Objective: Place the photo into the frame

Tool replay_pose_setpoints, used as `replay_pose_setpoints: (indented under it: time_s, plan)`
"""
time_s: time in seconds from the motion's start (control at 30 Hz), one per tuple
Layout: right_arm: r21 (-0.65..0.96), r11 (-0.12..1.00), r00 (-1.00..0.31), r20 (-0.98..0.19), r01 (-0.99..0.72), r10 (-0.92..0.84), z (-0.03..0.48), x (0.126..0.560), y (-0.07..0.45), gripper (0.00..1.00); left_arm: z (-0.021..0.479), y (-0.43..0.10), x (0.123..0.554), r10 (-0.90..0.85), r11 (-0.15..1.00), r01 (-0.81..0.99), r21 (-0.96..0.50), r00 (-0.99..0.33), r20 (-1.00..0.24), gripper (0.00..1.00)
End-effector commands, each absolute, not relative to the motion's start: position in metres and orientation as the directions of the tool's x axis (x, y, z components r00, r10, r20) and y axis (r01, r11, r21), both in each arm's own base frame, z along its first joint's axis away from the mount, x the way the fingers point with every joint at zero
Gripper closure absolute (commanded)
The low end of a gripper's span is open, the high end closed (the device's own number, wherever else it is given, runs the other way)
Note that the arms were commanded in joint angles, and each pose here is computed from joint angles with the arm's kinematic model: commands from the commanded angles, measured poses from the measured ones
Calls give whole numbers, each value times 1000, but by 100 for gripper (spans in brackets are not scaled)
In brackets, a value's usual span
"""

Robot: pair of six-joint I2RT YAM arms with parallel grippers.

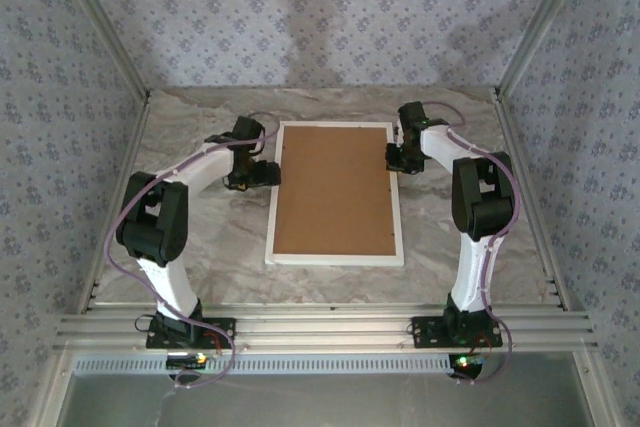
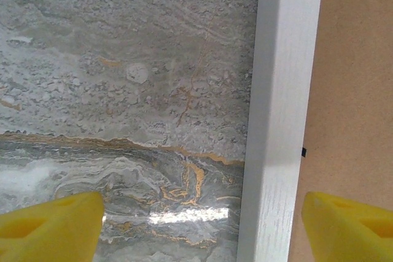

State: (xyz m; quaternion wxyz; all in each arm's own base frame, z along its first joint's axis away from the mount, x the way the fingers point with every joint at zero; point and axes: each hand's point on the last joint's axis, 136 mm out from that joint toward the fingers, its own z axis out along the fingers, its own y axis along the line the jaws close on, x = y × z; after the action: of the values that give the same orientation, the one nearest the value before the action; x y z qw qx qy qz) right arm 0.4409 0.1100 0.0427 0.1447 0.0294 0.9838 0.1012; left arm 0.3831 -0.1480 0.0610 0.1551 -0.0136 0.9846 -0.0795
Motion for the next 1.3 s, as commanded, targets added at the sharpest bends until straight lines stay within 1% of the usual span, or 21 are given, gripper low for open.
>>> replay_pose_setpoints:
  time_s: [0.0,0.47,0.83,1.0,1.27]
  plan:
    - [216,976,-962,-260,32,89,42,432,115,86,61,-153,395,-67,983,-10,-181,-948,-312,16]
    - [220,975,-962,-259,26,84,41,431,117,86,47,-161,406,-74,980,-13,-200,-951,-301,16]
    - [222,975,-963,-256,26,84,41,431,117,86,17,-160,379,-66,982,-31,-184,-981,-185,17]
    - [223,974,-963,-256,26,85,40,431,117,86,13,-160,371,-59,984,-30,-173,-985,-162,17]
    - [227,974,-963,-255,28,87,40,431,118,85,-2,-183,355,-20,986,0,-167,-993,-119,17]
